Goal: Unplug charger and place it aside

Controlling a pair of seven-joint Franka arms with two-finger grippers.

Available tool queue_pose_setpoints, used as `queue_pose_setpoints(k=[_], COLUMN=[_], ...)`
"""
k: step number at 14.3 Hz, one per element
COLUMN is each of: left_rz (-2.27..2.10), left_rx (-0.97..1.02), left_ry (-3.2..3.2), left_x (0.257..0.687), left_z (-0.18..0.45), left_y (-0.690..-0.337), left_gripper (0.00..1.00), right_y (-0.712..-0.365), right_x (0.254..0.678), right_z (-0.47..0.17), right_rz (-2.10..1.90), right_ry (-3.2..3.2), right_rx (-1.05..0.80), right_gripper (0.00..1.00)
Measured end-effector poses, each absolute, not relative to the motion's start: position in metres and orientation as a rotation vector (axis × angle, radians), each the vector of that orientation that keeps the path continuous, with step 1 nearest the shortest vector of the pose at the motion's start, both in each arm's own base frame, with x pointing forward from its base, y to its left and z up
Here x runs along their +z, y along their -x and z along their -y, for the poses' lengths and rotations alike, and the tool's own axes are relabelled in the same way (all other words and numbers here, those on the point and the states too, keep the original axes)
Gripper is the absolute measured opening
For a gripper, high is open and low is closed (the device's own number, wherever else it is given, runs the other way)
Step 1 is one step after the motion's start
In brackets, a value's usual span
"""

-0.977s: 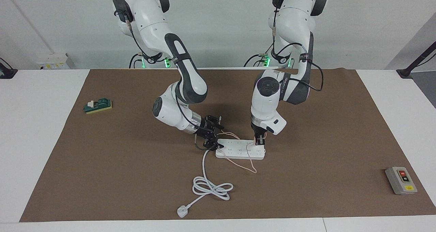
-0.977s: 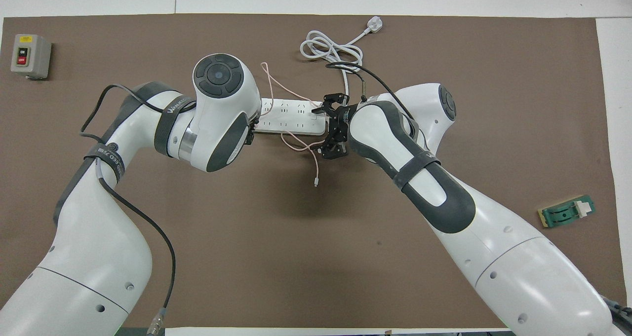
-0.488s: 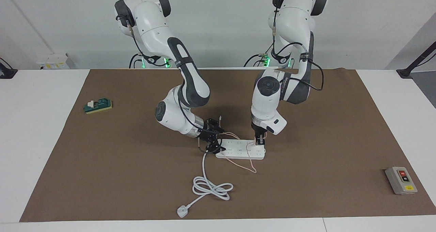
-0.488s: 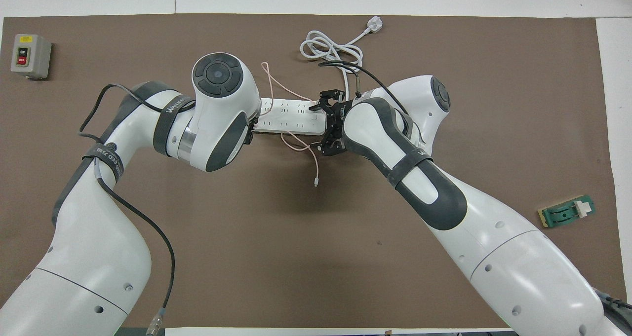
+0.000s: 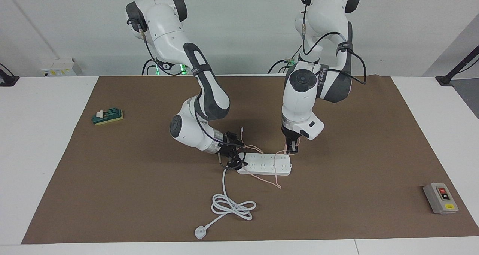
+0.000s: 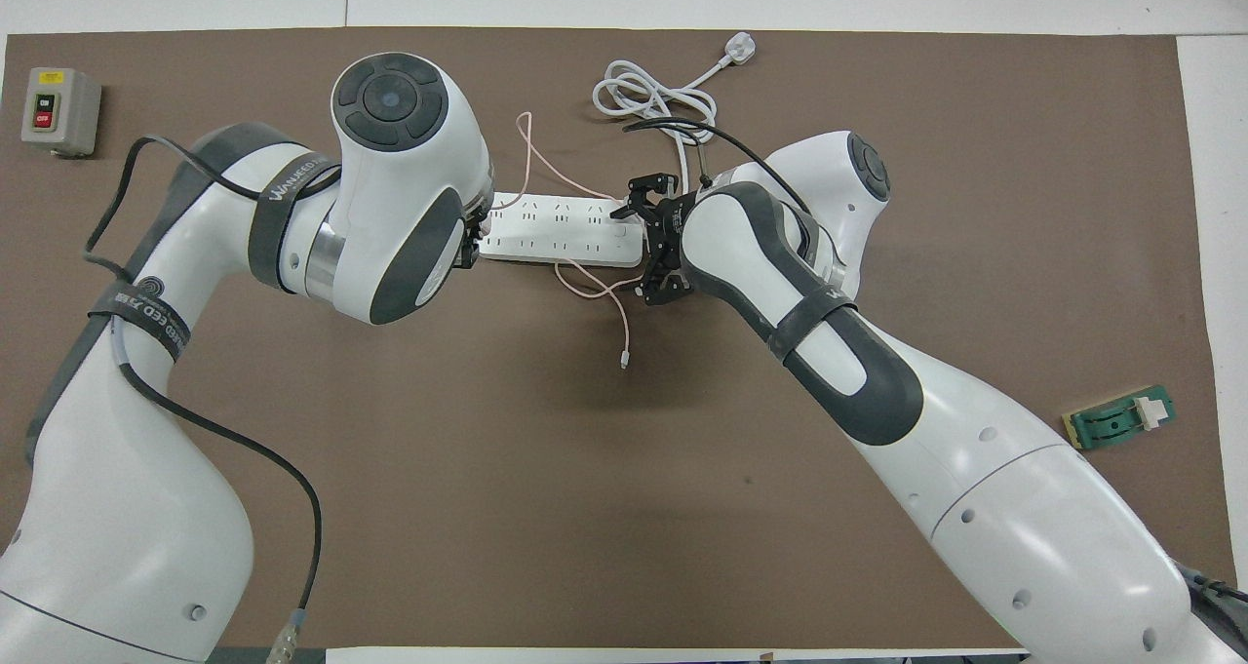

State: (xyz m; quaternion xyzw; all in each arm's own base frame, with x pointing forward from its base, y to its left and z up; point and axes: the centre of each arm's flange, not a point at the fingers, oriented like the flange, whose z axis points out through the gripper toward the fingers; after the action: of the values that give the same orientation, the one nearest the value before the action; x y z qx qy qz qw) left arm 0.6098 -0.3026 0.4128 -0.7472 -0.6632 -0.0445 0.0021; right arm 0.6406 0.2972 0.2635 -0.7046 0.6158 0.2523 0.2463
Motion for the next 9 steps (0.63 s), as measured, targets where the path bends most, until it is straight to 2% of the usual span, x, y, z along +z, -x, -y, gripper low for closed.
queue_pose_setpoints(k=[9], left_rz=[2.076], left_rx=[-0.135], left_ry=[2.34], left_x=[0.4095], left_z=[0.3025], left_y=[-0.6098], left_gripper=[0.34], right_y=[-0.6451], right_x=[0.2637], right_z=[-0.3018], right_rz=[-1.668], right_ry=[1.923], right_rx=[0.683], right_gripper=[1.0])
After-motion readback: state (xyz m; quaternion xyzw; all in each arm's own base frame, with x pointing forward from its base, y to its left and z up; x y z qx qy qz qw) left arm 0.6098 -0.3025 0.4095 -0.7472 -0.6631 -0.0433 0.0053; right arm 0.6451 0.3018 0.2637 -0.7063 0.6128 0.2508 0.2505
